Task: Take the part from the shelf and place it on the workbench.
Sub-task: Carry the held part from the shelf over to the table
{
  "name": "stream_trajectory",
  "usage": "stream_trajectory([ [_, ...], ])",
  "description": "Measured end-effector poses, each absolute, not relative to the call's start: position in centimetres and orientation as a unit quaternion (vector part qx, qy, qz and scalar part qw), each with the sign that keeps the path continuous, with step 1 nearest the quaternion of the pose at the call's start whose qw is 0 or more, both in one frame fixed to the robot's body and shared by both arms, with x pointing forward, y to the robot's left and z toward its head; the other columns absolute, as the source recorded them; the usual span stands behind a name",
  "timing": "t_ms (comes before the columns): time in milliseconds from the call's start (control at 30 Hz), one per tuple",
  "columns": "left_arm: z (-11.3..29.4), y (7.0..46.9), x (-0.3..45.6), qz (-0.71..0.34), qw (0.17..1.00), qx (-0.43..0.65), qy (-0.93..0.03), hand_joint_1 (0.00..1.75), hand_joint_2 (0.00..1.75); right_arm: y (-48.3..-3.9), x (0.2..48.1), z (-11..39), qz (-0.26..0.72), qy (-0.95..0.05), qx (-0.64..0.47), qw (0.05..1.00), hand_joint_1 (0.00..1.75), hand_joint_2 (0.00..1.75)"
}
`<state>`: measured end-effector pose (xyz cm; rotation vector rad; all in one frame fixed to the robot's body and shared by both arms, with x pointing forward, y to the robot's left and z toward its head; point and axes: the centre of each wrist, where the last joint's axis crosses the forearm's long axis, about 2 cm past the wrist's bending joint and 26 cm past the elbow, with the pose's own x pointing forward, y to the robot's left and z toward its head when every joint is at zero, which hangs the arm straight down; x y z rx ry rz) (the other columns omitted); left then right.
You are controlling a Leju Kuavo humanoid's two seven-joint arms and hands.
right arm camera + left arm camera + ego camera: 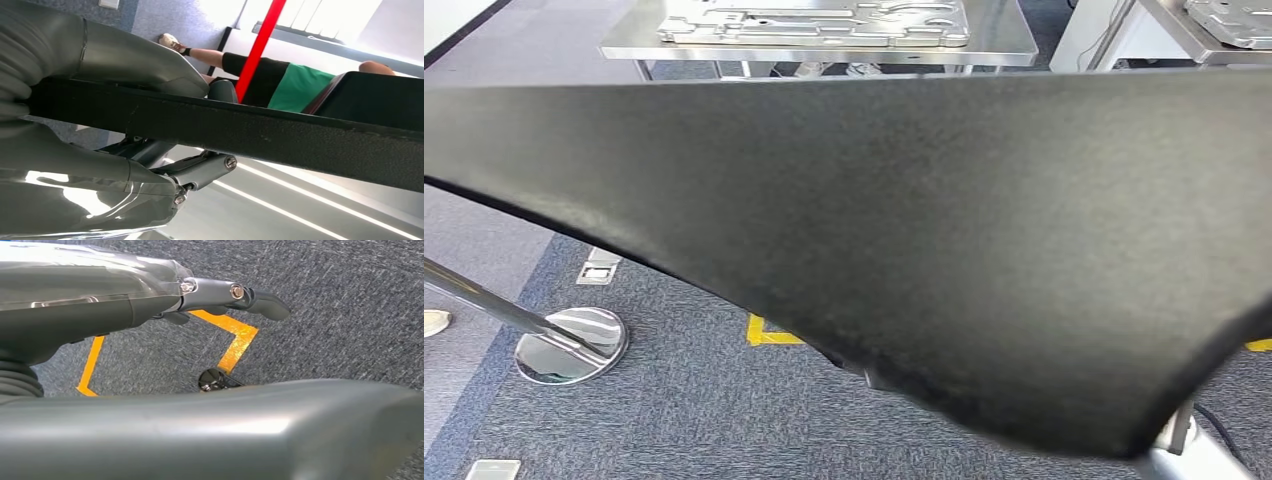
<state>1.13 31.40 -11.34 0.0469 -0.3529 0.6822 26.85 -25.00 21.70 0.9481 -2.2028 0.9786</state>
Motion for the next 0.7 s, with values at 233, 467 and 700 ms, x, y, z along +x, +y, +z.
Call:
stream_trajectory([
  [233,-11.34,31.43,1.06,0.338,0.925,0.021,-0.172,0.0,0.0,-24.96,26.9,21.78,0.364,-0.817,0.355,0.271,1.75,1.75],
  [467,-11.34,31.43,1.05,0.337,0.926,0.019,-0.171,0.0,0.0,-24.72,26.82,21.71,0.365,-0.815,0.36,0.27,1.75,1.75],
  [700,-11.34,31.43,1.08,0.336,0.926,0.019,-0.172,0.0,0.0,-24.59,26.93,21.93,0.367,-0.815,0.361,0.266,1.75,1.75],
])
